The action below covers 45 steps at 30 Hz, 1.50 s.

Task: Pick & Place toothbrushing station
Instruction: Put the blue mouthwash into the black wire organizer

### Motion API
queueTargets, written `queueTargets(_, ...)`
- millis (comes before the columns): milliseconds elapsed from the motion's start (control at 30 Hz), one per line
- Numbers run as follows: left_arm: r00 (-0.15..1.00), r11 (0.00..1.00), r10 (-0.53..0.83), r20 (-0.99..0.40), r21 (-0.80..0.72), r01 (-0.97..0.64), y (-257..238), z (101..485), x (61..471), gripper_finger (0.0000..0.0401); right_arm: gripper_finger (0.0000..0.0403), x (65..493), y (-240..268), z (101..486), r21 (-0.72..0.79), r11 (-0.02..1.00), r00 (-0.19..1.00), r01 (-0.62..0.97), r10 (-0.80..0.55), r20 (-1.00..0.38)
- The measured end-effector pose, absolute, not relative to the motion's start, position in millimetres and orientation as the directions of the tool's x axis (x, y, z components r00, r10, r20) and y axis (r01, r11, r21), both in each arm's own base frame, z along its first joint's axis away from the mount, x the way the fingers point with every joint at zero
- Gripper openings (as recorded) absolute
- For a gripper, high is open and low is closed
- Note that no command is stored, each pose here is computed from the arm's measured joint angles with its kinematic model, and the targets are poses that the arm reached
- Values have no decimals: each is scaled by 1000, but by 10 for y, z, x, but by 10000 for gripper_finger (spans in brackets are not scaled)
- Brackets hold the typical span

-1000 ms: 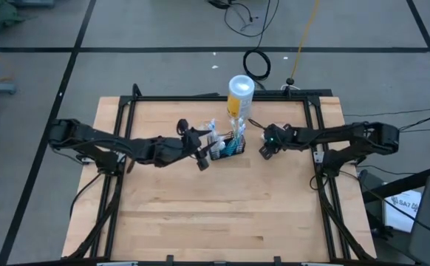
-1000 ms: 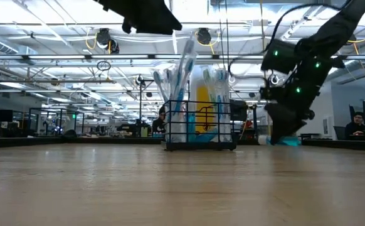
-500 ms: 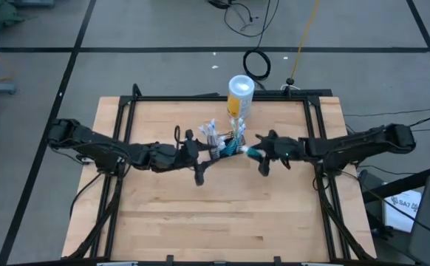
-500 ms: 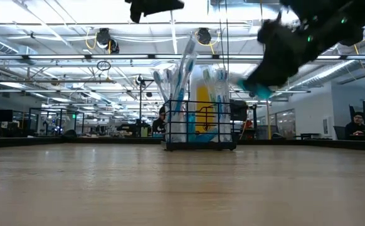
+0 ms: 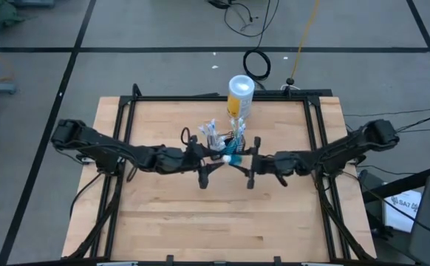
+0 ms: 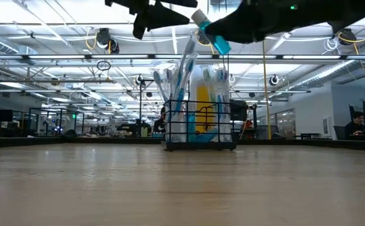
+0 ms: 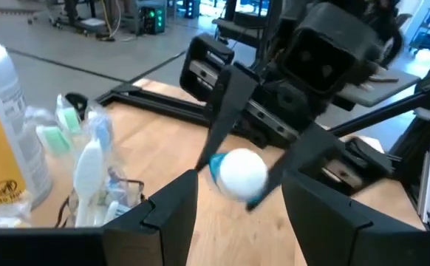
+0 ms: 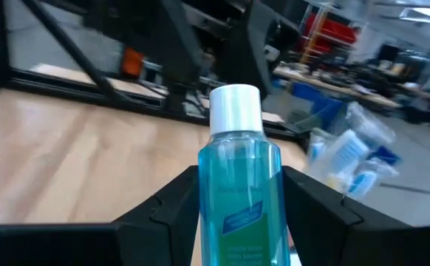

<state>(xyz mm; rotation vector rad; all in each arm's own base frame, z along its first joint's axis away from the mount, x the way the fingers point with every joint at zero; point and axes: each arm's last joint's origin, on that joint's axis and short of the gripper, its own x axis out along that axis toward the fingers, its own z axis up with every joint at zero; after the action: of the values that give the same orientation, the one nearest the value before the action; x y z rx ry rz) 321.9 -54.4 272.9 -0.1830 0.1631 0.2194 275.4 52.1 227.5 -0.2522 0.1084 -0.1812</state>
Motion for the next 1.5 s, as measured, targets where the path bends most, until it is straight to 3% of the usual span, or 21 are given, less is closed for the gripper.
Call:
queueTargets(367, 952, 950, 219, -214, -175, -258, -497, 2690, 3223, 197, 163, 3008, 563, 2296, -289, 942, 977, 169, -199, -76)
queueTargets(733, 948, 948, 231, -218, -170, -269, -481, 2686, 3223, 90, 169, 3008, 550, 2290, -307, 934, 973, 180, -215, -82)
queueTargets(1033, 947, 949, 235, -217, -162, -272, -480, 2686, 3223, 101, 180, 3007, 552, 2285, -311, 935, 974, 171, -207, -88)
queueTargets(1167, 935, 945, 253, -248, -142, -294, -452, 2684, 3189, 89, 195, 2976, 566, 2300, -327, 908, 948, 263, -306, -87)
queueTargets(1333, 932, 938, 305, -197, -110, -330, -368, 2882, 3064, 89, 218, 2837, 587, 2349, -406, 864, 910, 296, -385, -156)
queueTargets(1500, 923, 926, 358, -140, -73, -371, -224, 3169, 2897, 89, 238, 2661, 576, 2459, -349, 891, 902, 290, -376, -213)
